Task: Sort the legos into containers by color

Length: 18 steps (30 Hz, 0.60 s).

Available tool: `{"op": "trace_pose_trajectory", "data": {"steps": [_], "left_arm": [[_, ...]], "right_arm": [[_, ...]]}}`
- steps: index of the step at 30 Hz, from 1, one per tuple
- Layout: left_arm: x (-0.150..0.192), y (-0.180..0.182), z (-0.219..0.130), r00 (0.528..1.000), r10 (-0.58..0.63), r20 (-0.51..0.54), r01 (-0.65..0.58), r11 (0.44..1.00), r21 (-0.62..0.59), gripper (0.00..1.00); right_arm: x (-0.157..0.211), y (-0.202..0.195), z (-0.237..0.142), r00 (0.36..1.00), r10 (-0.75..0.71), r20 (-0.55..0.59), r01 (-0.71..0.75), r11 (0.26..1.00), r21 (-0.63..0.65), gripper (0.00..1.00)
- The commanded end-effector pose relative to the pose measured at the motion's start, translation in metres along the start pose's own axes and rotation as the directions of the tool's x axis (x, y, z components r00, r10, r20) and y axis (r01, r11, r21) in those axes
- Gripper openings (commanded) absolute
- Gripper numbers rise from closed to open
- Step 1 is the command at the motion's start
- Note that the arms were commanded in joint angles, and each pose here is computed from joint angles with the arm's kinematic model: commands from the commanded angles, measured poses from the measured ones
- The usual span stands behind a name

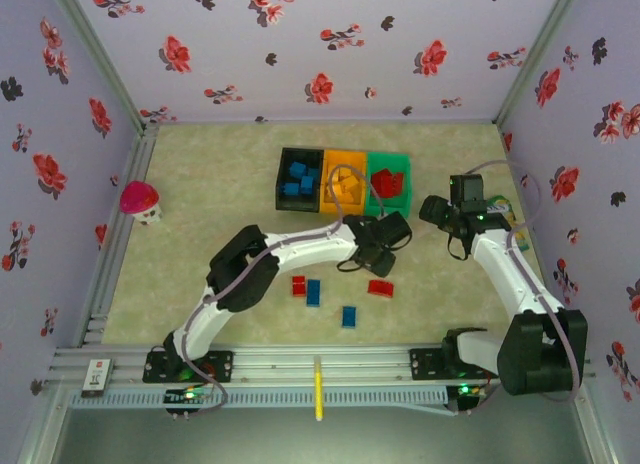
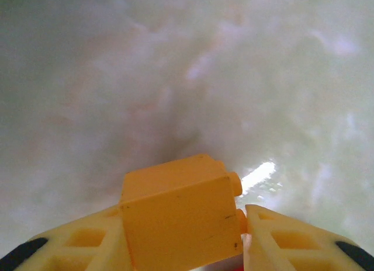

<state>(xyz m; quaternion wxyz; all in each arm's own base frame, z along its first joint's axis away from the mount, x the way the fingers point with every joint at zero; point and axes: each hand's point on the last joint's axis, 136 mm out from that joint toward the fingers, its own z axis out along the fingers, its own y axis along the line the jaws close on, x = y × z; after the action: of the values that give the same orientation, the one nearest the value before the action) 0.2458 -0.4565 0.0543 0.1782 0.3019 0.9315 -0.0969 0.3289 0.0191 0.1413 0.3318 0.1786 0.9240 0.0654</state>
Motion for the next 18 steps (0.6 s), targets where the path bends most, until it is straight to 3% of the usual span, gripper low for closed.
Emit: {"op": "trace_pose_trajectory", "data": {"steps": [1,13,18], "left_arm": [[-0.045,0.035,-0.049,0.993,0.013,0.116,-0.006,0.998,-0.061,0.36],[-0.11,0.115,-0.071,0.975,-0.002,0.224,0.033,0.99,-0.136,0.35],[-0.135,0.136,-0.061,0.967,0.01,0.254,0.031,0.987,-0.158,0.34]], "right_arm": [[-0.002,-0.001,-0.009,1.0,-0.012,0.01,0.012,1.0,-0.008,0.72],[0.008,0.02,-0.01,0.999,-0.03,-0.034,0.026,0.992,-0.122,0.67],[0.019,0.03,-0.012,0.996,-0.076,-0.055,0.067,0.988,-0.139,0.66]]}}
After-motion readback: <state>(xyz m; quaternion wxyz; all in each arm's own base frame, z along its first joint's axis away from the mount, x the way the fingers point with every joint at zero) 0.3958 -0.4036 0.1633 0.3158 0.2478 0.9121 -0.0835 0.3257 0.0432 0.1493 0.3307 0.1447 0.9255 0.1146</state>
